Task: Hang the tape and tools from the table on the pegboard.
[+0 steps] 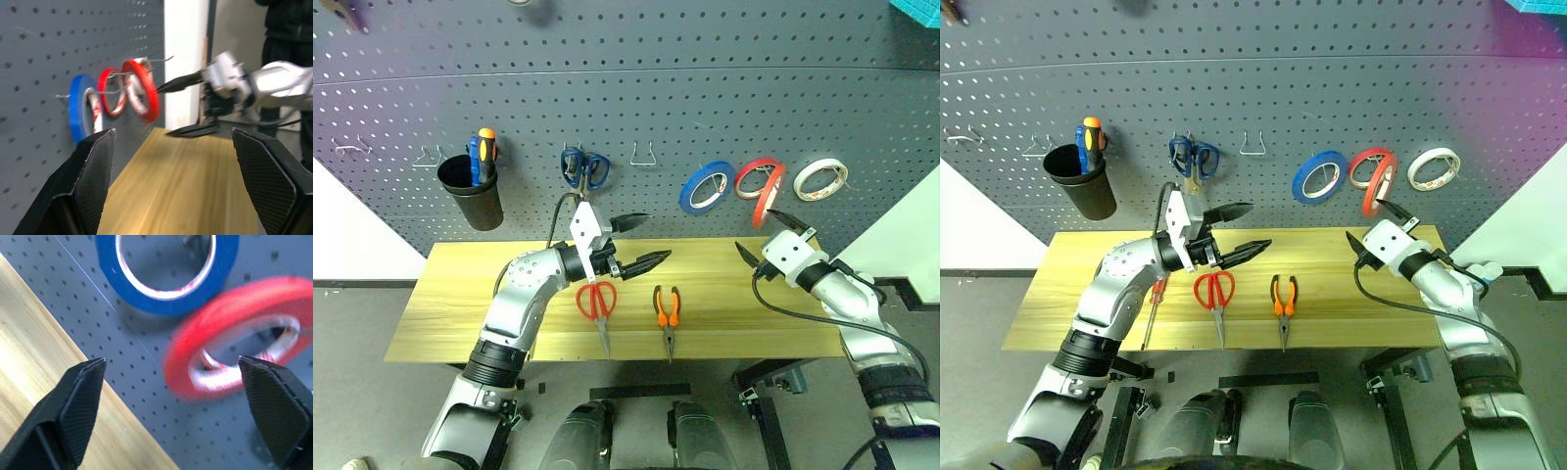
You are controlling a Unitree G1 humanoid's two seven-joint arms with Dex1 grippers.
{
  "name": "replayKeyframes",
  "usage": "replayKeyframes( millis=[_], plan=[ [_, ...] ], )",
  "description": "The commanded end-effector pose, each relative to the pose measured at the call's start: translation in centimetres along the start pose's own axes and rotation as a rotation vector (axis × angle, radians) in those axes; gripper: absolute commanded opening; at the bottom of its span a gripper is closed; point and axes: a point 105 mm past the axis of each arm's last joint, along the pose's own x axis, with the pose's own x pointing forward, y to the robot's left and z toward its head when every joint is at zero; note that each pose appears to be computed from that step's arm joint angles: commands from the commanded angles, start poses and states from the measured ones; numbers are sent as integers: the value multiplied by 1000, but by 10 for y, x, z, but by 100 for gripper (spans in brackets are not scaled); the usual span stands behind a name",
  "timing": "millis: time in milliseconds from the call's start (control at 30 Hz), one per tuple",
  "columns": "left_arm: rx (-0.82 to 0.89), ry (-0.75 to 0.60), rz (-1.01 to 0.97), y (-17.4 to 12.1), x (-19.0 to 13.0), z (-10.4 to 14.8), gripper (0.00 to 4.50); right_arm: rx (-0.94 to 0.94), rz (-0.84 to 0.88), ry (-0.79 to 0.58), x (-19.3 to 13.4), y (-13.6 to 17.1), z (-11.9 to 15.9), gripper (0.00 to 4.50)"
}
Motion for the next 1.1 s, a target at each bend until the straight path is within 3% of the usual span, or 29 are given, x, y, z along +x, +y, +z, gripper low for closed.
replayKeyframes(
  millis=[33,167,233,467,767,900,1100],
  plan=[
    [44,25,61,9,-8,-1,396,-20,69,-45,-13,5,20,448],
    [28,52,80,12,-26,-10,396,80,199,-60,-25,38,35,448],
    [32,134,106,18,-44,-26,396,174,242,-51,-25,59,42,448],
    [59,316,156,40,-92,-56,396,445,307,121,1,111,45,448],
    [28,484,31,34,-131,-85,396,740,305,339,42,141,53,448],
    [-11,513,-36,22,-139,-90,396,808,326,541,35,158,43,448],
    [-25,581,-92,11,-156,-99,396,913,358,663,26,171,53,448]
  ],
)
